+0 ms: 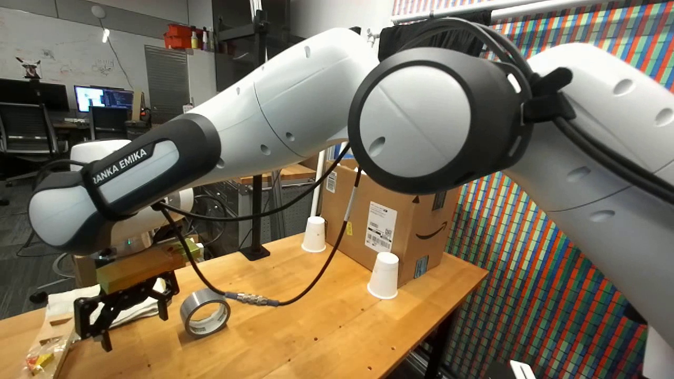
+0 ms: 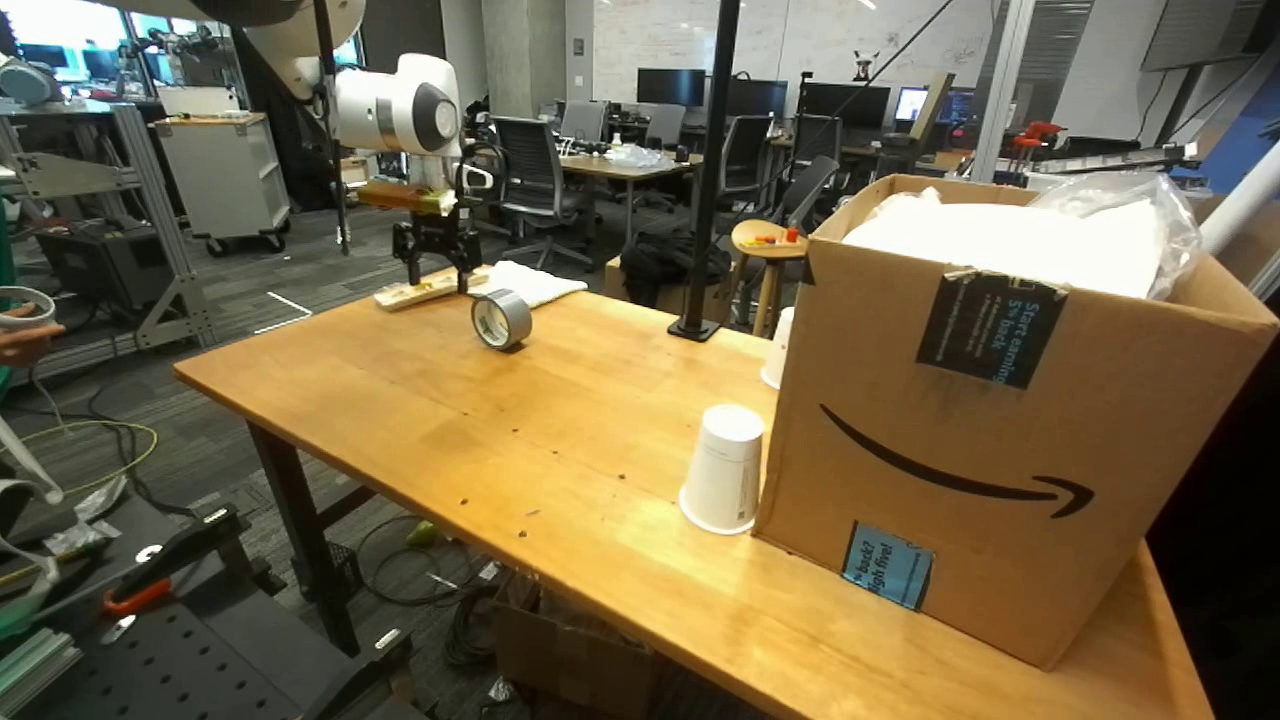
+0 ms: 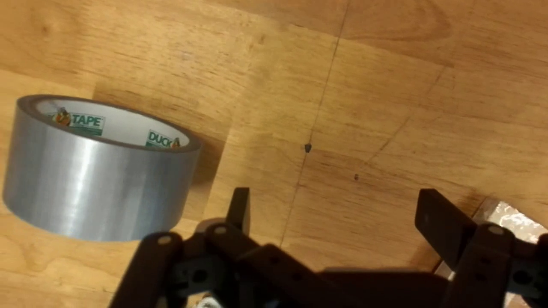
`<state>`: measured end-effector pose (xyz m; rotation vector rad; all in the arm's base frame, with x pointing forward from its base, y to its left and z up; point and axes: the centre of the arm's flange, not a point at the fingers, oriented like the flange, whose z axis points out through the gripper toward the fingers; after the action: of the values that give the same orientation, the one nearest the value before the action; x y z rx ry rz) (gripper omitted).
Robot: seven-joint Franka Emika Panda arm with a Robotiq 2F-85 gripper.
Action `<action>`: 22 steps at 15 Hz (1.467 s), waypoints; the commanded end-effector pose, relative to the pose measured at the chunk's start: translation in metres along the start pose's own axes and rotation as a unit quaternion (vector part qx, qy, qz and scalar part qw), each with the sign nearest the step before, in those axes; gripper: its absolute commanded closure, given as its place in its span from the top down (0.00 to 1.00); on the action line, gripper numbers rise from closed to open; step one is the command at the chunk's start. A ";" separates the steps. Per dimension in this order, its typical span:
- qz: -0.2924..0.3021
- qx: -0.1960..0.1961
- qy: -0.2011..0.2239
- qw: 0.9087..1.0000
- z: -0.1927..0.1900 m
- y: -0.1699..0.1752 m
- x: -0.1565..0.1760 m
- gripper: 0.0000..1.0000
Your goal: Move the gray tape to the right
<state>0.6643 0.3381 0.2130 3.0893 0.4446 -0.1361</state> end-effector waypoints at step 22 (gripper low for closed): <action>0.065 -0.021 -0.020 0.997 0.005 0.080 0.008 1.00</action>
<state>0.6942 0.2773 0.1924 3.0626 0.2896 -0.2052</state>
